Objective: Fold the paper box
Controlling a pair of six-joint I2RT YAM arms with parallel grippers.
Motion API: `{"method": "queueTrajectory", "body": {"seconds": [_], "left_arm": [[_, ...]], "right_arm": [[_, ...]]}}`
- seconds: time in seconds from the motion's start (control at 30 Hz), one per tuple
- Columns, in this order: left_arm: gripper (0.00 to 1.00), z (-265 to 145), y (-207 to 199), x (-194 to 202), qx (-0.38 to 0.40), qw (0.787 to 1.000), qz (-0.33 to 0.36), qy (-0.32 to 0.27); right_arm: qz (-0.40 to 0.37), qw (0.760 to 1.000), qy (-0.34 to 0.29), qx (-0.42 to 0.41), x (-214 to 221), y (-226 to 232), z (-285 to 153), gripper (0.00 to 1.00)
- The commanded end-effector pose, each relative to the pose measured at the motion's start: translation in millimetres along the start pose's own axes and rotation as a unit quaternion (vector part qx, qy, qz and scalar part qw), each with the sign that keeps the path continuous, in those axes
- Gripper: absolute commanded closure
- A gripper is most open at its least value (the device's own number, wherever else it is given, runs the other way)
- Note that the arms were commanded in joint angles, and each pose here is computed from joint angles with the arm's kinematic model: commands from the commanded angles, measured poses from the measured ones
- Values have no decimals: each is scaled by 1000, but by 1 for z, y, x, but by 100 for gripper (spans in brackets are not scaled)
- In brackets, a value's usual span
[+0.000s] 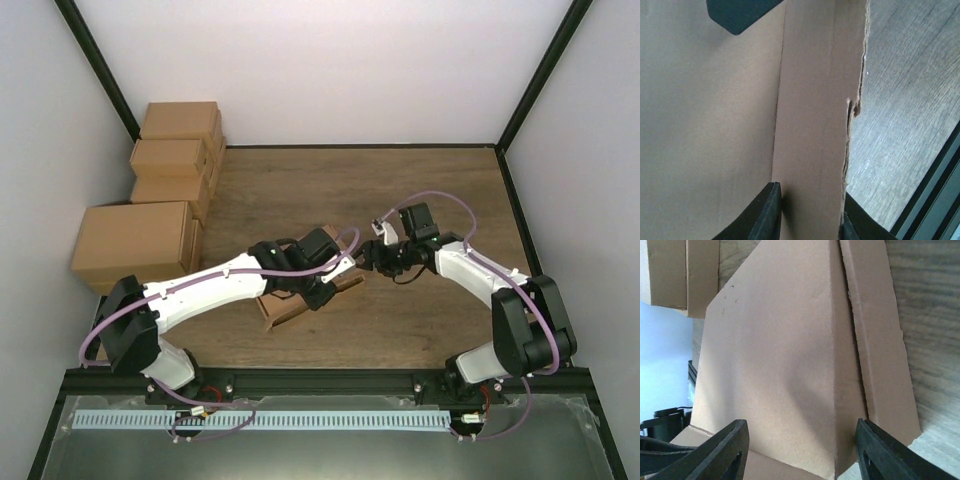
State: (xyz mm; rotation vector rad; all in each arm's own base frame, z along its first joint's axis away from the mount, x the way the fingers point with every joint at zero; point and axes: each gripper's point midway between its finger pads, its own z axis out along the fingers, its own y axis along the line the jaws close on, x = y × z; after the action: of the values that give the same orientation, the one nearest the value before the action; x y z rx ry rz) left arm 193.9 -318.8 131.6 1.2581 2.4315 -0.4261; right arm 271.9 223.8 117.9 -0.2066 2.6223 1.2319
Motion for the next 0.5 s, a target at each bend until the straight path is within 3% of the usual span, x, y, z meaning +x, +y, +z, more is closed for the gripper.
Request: {"method": "queueTrajectory", "body": {"seconds": [0.0, 0.17, 0.47], "left_arm": [[76, 2, -2, -3, -14, 1000, 17, -9], [77, 3, -4, -3, -17, 1000, 20, -9], [56, 22, -21, 11, 38, 999, 3, -1]], "right_arm": [[14, 997, 14, -73, 7, 24, -3, 40], [15, 999, -2, -38, 2, 13, -3, 44], [16, 998, -14, 55, 14, -32, 2, 48]]}}
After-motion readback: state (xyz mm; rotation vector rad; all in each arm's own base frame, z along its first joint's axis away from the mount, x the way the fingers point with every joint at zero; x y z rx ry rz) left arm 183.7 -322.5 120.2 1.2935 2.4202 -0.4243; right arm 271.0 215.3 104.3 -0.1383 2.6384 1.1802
